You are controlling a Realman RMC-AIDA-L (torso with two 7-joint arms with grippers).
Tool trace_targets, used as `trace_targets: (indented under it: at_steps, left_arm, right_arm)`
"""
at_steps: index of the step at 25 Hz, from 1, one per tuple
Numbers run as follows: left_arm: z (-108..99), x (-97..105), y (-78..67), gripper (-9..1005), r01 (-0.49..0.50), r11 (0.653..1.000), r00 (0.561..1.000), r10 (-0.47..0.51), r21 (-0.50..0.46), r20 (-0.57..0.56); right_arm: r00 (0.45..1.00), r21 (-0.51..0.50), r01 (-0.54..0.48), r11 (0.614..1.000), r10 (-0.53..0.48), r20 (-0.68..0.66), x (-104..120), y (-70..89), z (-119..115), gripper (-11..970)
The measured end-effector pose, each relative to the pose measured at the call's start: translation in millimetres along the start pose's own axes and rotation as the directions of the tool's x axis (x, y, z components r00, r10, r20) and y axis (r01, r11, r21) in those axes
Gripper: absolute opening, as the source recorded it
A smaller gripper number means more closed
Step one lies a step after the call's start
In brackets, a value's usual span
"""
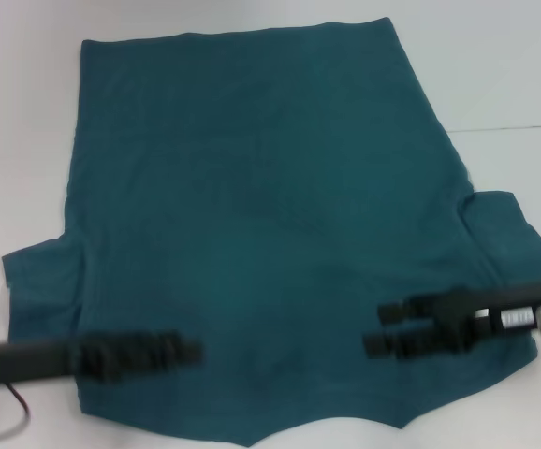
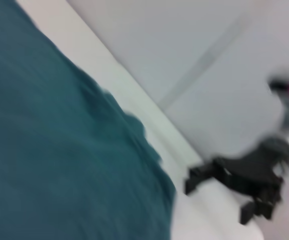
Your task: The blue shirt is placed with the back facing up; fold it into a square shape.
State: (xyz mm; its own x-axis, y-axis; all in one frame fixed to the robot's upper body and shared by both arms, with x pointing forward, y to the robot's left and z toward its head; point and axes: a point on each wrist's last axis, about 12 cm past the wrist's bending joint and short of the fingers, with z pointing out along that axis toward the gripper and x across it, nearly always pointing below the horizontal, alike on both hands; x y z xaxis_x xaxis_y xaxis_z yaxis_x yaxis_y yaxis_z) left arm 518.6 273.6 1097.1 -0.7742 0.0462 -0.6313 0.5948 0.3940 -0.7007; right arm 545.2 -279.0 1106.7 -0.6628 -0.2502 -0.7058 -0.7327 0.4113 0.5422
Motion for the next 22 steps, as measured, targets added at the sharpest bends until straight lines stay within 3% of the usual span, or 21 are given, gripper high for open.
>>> trace_targets:
  at_steps: [3, 6, 9, 14, 22]
  left_arm:
    - [-15, -10, 7.2, 719, 0.132, 0.99, 0.987, -0.128, -0.043, 0.097]
    - [-27, -18, 15.8, 719, 0.225, 0.97, 0.962, -0.207, -0.087, 0.18]
    - [-34, -21, 26.2, 719, 0.339, 0.931, 0.921, -0.299, -0.137, 0.249]
    - [-45, -22, 39.9, 719, 0.501, 0.851, 0.828, -0.418, -0.159, 0.374]
    - [-66, -13, 56.1, 719, 0.578, 0.784, 0.761, -0.419, -0.225, 0.496]
  right_arm:
    - [0.987, 0.015, -0.138, 0.99, 0.136, 0.083, -12, -4.0, -8, 915]
    - [0.939, 0.048, -0.309, 0.95, 0.297, 0.173, -27, -13.7, -19, 915]
    - [0.898, 0.079, -0.404, 0.911, 0.379, 0.224, -46, -24.0, -28, 915]
    - [0.885, 0.12, -0.453, 0.883, 0.428, 0.183, -74, -36.2, -27, 915]
    - [0.891, 0.23, -0.454, 0.861, 0.432, 0.14, -97, -43.7, -19, 915]
